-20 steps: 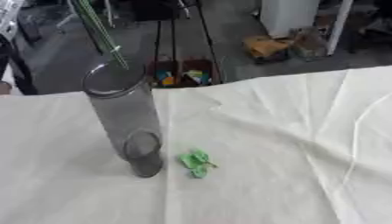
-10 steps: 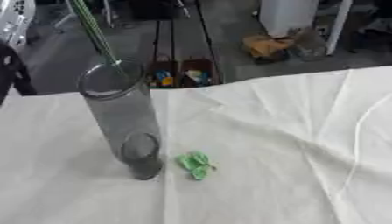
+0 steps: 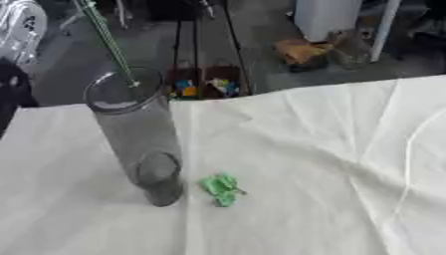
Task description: Arrange flowers into the vase.
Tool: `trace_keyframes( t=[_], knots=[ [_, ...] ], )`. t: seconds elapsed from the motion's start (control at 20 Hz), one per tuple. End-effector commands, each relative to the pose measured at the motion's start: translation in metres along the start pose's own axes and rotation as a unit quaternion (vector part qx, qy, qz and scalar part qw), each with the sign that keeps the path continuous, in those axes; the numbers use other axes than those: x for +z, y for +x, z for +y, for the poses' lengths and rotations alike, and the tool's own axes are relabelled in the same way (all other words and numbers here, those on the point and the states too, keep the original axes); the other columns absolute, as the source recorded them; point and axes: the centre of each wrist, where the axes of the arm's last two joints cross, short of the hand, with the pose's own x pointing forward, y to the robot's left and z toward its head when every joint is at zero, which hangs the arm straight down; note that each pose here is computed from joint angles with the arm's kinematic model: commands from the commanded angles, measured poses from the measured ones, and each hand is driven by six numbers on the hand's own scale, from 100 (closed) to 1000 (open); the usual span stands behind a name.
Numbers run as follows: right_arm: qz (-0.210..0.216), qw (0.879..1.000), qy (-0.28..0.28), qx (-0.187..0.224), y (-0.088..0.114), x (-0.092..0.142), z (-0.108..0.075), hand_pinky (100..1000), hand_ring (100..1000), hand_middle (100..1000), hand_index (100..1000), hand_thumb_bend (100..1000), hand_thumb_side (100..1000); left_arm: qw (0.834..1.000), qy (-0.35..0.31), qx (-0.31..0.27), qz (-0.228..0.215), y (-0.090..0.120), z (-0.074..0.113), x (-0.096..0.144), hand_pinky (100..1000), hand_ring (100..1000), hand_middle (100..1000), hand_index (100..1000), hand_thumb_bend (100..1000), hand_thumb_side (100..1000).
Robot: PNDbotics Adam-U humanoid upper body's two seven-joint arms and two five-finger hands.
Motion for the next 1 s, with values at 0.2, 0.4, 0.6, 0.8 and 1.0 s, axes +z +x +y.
trace_keyframes(
  t=[0.2, 0.4, 0.6, 0.8, 1.0],
  knots=[
    [-0.008, 1.000, 0.015, 0.005, 0.003, -0.007, 0.000, 904, 729, 479, 774, 100, 852, 1.000, -0.007, -0.002, -0.018, 0.008, -0.002, 0.002, 129, 100, 100, 197, 100, 745],
    [-0.010, 1.000, 0.015, 0.004, 0.003, -0.007, 0.000, 904, 729, 478, 774, 100, 851, 0.999, -0.021, -0.016, -0.026, 0.005, -0.005, 0.004, 128, 100, 100, 198, 100, 728],
    [-0.010, 1.000, 0.015, 0.004, 0.003, -0.007, 0.000, 904, 729, 478, 775, 100, 851, 0.999, -0.025, -0.022, -0.029, 0.002, -0.006, 0.005, 128, 100, 100, 198, 100, 727],
    [-0.011, 1.000, 0.014, 0.003, 0.003, -0.006, 0.001, 905, 730, 477, 775, 100, 852, 0.999, -0.035, -0.029, -0.029, -0.002, -0.007, 0.008, 128, 100, 100, 198, 100, 724],
    [-0.012, 1.000, 0.012, 0.002, 0.002, -0.006, 0.001, 905, 730, 477, 775, 100, 851, 0.998, -0.044, -0.023, -0.027, -0.005, -0.012, 0.013, 135, 100, 100, 199, 100, 747]
  ],
)
